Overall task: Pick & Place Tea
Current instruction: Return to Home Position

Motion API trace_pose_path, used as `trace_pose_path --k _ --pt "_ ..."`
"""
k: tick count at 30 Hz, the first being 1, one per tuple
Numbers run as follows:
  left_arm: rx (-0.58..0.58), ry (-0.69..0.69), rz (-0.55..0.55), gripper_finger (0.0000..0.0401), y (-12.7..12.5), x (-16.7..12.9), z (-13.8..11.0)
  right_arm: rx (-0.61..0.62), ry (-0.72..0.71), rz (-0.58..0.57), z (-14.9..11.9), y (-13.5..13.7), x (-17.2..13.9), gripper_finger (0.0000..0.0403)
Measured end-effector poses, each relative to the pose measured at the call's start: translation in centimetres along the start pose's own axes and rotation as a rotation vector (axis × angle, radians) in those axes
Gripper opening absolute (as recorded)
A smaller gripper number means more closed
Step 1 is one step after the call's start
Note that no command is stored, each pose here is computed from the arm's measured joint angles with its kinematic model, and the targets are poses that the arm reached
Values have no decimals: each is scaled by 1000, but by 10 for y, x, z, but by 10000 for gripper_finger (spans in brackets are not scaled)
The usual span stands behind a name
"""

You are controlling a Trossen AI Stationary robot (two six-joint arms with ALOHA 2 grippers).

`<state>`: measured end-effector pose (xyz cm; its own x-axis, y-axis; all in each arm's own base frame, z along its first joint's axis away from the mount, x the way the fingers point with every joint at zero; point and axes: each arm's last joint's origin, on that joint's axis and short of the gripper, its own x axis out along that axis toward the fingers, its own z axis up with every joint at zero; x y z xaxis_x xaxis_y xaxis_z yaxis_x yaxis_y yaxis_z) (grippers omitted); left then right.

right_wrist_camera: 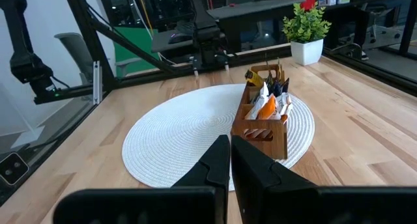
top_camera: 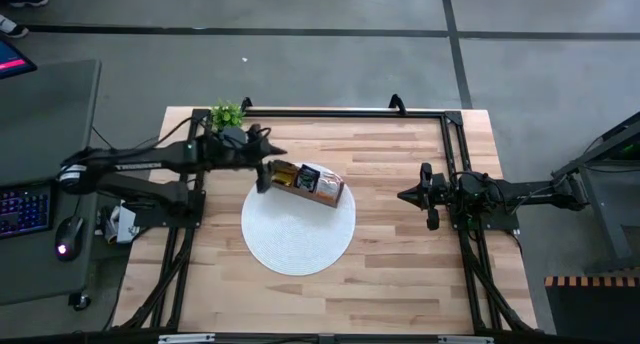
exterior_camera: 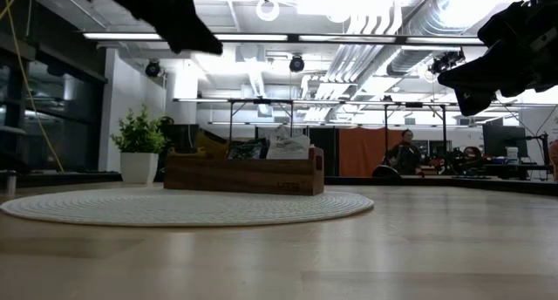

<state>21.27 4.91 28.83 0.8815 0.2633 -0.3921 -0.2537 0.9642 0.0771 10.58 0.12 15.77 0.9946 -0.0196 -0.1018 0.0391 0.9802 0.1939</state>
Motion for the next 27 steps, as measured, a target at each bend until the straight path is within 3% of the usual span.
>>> trace_pose_path --k 5,9,14,17,21,27 --pt "28 44 -123 71 -24 -19 25 0 0 0 0 0 0 12" --pt "25 59 -201 9 -46 -26 26 0 1 0 0 0 0 12" --pt "-28 98 -195 2 -68 -28 11 0 0 0 0 0 0 12" --pt "-80 54 -207 1 -74 -31 -1 0 0 0 0 0 0 12" --pt "-176 -30 -191 1 -72 -31 -22 0 0 0 0 0 0 12" --pt "-230 -110 -134 0 -62 -29 -52 0 0 0 0 0 0 12"
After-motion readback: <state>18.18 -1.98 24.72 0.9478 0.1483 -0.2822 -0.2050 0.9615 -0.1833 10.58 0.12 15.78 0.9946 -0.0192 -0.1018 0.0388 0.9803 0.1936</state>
